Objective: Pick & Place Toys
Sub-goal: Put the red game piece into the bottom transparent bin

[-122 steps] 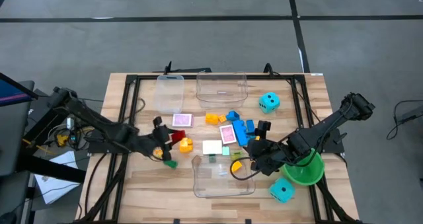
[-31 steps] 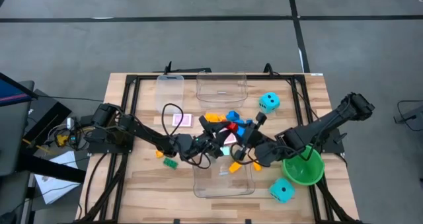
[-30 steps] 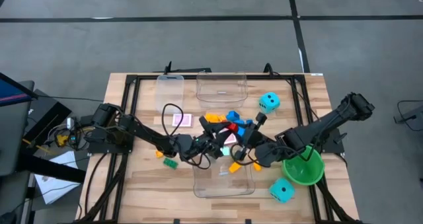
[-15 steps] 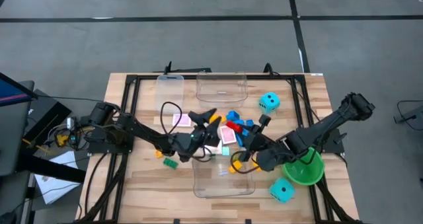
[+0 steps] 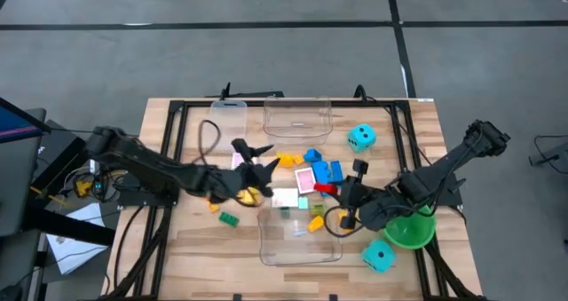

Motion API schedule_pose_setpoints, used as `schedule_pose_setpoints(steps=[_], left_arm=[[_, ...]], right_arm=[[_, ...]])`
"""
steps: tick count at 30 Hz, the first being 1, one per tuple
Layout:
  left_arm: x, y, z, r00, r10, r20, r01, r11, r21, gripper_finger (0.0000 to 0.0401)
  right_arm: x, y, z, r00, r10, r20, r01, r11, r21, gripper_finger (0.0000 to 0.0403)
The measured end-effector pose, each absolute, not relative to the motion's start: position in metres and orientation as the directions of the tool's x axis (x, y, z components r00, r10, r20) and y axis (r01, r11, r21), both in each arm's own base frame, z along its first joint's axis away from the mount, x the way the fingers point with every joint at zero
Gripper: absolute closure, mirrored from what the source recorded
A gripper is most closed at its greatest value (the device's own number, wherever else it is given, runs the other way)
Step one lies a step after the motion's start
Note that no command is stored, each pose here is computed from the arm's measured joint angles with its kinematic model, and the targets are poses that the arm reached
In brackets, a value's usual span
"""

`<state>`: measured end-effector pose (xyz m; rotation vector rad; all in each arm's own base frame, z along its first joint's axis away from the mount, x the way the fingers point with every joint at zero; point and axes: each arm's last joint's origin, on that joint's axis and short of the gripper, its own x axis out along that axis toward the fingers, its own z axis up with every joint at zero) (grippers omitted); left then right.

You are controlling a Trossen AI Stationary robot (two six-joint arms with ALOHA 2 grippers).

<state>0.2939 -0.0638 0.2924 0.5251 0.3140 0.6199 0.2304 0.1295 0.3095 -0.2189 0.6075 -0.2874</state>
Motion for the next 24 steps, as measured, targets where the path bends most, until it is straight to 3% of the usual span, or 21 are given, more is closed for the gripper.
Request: schedule_pose_setpoints(steps=[3,7,11,20,24], left_arm=[[0.269,-0.053,0.297,0.854,0.506,-0.12,-0.42,0.808,0.414,0.0222],[0.243,-0.04,0.299,0.912,0.406,-0.056,-0.377,0.885,0.272,0.0236],[0.225,-0.034,0.296,0.922,0.386,0.035,-0.385,0.901,0.201,0.0248],[0.215,-0.032,0.294,0.918,0.385,0.093,-0.395,0.905,0.16,0.0265],[0.216,-0.032,0.293,0.92,0.383,0.089,-0.393,0.905,0.163,0.027]], right_arm=[[0.235,0.135,0.305,0.785,-0.249,-0.568,0.114,0.958,-0.262,0.0314],[0.246,0.142,0.294,0.764,-0.148,-0.628,-0.036,0.962,-0.271,0.0311],[0.257,0.147,0.274,0.686,-0.052,-0.726,-0.203,0.944,-0.26,0.0311],[0.257,0.154,0.255,0.55,0.046,-0.834,-0.358,0.915,-0.186,0.031],[0.255,0.156,0.256,0.551,0.052,-0.833,-0.366,0.912,-0.185,0.031]])
